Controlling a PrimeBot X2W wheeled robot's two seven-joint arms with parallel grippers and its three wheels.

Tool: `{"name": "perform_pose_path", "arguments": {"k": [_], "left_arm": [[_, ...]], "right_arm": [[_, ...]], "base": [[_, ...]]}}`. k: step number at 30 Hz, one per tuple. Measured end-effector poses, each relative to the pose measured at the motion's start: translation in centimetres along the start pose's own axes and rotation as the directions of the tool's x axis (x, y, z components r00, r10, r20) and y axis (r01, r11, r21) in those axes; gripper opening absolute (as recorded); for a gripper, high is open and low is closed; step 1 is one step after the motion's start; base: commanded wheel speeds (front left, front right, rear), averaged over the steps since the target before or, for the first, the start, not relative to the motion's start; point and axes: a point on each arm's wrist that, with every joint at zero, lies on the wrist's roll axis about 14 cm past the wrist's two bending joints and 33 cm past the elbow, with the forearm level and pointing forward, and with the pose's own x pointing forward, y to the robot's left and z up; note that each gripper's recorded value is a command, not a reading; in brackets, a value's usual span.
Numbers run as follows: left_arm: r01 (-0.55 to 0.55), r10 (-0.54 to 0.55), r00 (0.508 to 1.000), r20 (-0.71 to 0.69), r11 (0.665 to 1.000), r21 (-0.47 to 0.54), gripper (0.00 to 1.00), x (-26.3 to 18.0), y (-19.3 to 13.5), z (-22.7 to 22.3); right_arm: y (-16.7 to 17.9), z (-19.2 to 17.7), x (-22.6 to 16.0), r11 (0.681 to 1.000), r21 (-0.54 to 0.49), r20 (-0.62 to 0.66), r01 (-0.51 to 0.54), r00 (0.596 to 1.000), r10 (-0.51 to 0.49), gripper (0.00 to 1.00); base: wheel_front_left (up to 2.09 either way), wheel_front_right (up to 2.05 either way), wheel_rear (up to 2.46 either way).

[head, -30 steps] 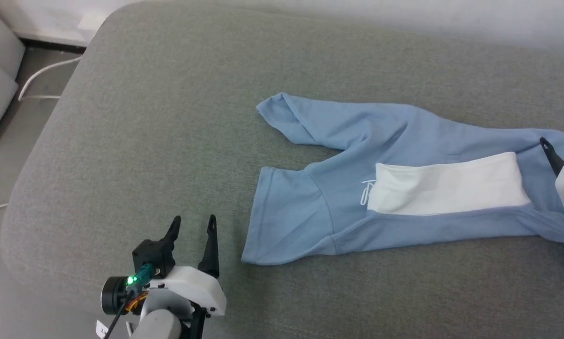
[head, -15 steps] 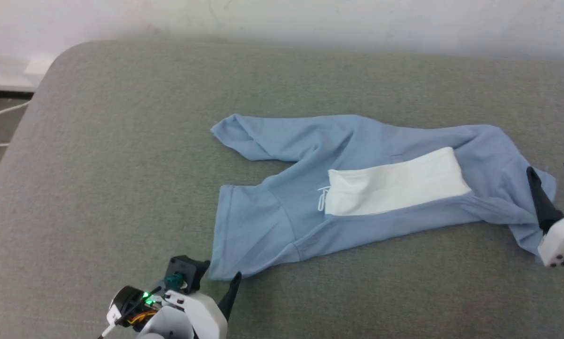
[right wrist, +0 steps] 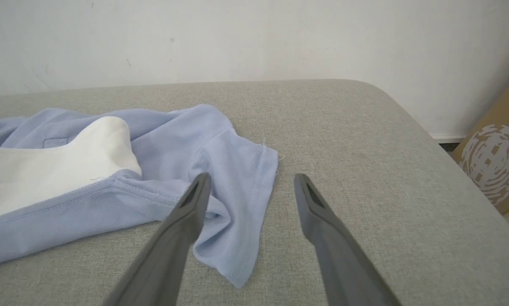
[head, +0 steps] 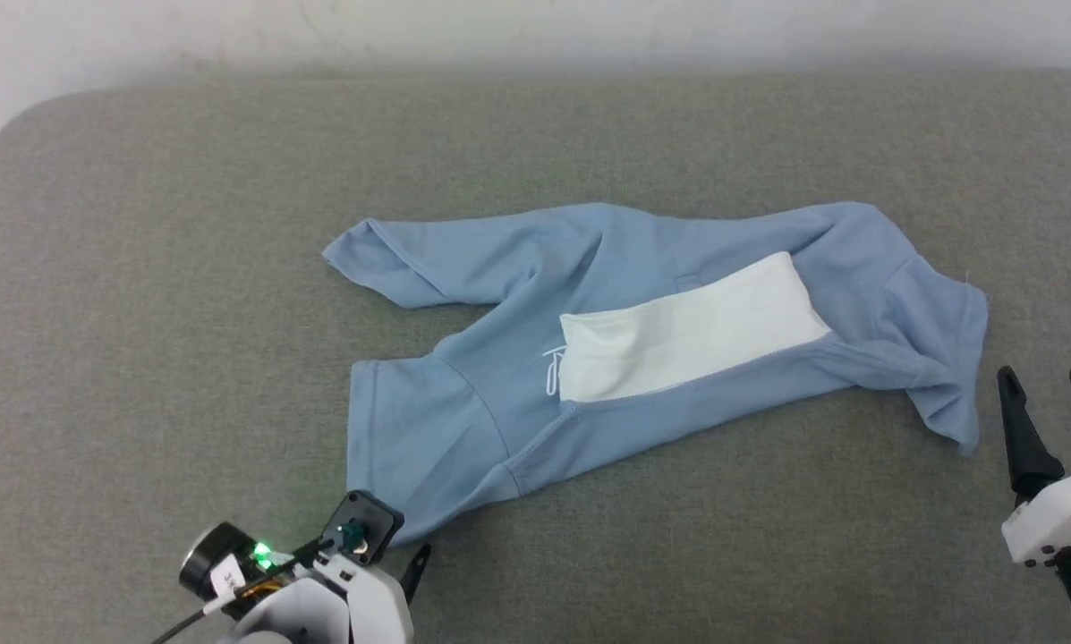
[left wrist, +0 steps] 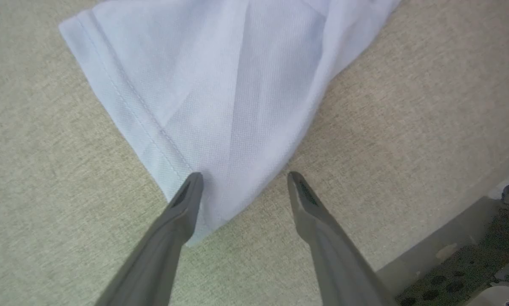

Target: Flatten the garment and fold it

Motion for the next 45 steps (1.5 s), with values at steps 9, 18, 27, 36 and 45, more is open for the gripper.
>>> {"name": "perform_pose_path", "arguments": {"k": [9,18,27,36,45], "left_arm": [[-0.014,0.014,0.999,-0.046,1.0,-0.008,0.0,1.7,0.6,-0.6],[-0.23,0.254,0.959,0.128,0.956,-0.18,0.0,0.0,5.3,2.6],[-0.288,0.359,0.91,0.206,0.907,-0.309,0.0,-2.0,6.7,3.7],[-0.284,0.354,0.916,0.187,0.904,-0.319,0.0,-1.6,6.4,3.1],[-0.287,0.352,0.921,0.165,0.902,-0.324,0.0,-1.3,6.3,2.4]], "right_arm": [[-0.4,-0.4,-0.4,1.0,-0.005,-0.034,0.028,0.999,-0.028,1.0],[2.6,-4.1,-2.3,0.984,-0.114,-0.256,-0.137,0.961,0.104,1.0],[3.1,-5.8,-3.0,0.891,-0.343,-0.411,-0.297,0.9,0.142,1.0],[1.5,-7.1,-0.8,0.817,-0.468,-0.493,-0.337,0.867,0.075,1.0],[1.5,-8.7,1.0,0.783,-0.497,-0.525,-0.374,0.848,0.072,1.0]], "base": [[0.0,0.0,0.0],[0.0,0.0,0.0],[0.0,0.0,0.0],[0.0,0.0,0.0],[0.0,0.0,0.0]]}}
